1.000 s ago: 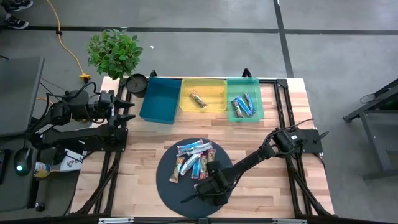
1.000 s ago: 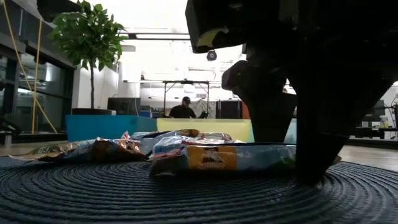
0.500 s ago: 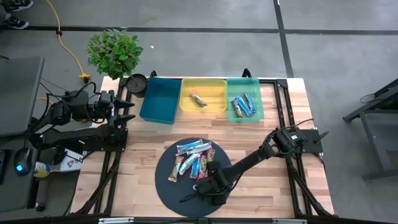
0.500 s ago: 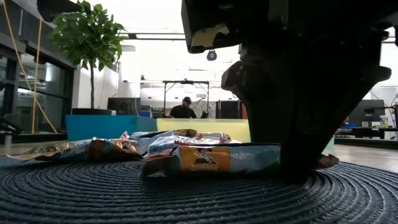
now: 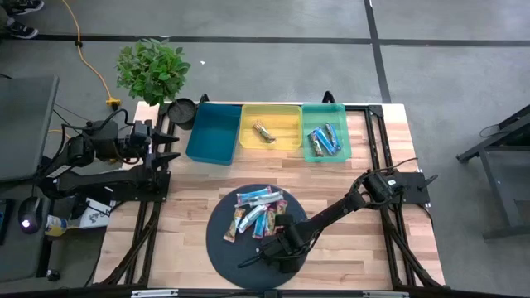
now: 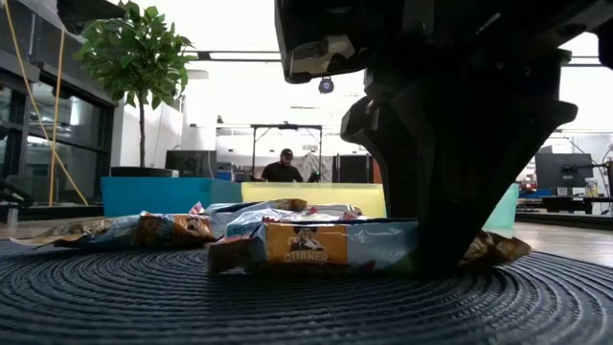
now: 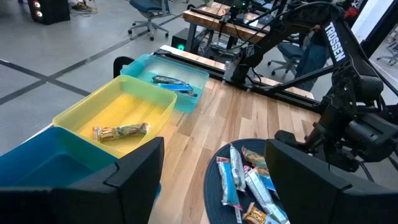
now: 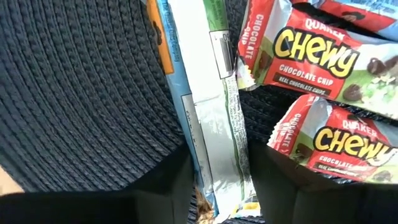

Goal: Pick and place Granola Bars by type
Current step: Put the yellow granola bar into the yellow bin

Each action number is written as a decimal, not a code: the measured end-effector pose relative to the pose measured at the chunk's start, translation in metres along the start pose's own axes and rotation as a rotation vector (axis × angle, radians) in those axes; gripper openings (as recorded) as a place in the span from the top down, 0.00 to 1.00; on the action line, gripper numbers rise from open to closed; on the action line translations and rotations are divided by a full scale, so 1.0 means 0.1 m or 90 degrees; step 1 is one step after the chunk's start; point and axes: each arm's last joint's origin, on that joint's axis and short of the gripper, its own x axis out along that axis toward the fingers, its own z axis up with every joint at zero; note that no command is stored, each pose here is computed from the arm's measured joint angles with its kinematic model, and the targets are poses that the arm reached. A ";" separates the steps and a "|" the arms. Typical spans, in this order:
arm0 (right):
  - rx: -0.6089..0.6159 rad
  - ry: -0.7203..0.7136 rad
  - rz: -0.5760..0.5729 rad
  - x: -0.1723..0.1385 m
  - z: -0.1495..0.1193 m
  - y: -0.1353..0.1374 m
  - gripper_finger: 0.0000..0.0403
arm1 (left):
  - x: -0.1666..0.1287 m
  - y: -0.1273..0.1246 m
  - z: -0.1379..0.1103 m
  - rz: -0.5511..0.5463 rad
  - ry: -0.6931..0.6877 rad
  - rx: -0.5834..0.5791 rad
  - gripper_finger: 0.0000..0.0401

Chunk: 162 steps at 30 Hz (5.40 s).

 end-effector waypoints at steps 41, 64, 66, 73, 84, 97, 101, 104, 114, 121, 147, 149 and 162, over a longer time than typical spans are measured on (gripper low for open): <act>-0.060 -0.139 0.130 -0.53 0.20 -0.05 0.65 | 0.00 0.00 0.00 0.000 0.000 0.000 0.32; -0.037 -0.108 0.096 -0.11 0.22 -0.02 0.50 | 0.00 0.00 0.00 0.000 0.000 0.000 0.32; -0.028 -0.110 0.093 -0.11 0.22 -0.01 0.50 | 0.00 0.00 0.00 0.000 0.000 0.000 0.32; -0.012 -0.087 0.088 -0.04 0.11 0.06 0.50 | 0.00 0.00 0.00 0.000 0.000 0.000 0.32; 0.038 -0.089 0.101 0.09 0.00 0.10 0.50 | 0.00 0.00 0.00 0.000 0.000 0.000 0.32; 0.038 -0.085 0.101 0.11 0.00 0.09 0.66 | 0.00 0.00 0.00 0.000 0.000 0.000 0.32; 0.038 -0.084 0.102 0.11 0.00 0.09 0.72 | 0.00 0.00 0.00 0.000 0.000 0.000 0.32; 0.039 -0.083 0.102 0.11 0.00 0.09 0.75 | 0.00 0.00 0.00 0.000 0.000 0.000 0.32; 0.066 -0.076 0.117 0.10 0.04 0.00 0.80 | 0.00 0.00 0.00 0.000 0.000 0.000 0.32; 0.080 -0.092 0.120 -0.04 0.08 -0.12 0.81 | 0.00 0.00 0.00 0.000 0.000 0.000 0.32; 0.117 -0.362 0.521 -0.92 0.72 -0.81 0.81 | 0.00 0.00 0.00 0.007 -0.002 0.000 0.32; 0.108 -0.408 0.539 -0.98 0.78 -0.92 0.81 | 0.00 0.00 0.00 0.007 -0.002 0.000 0.32; 0.083 -0.567 0.600 -1.25 0.96 -1.72 0.81 | 0.00 0.00 -0.01 0.007 0.004 0.000 0.32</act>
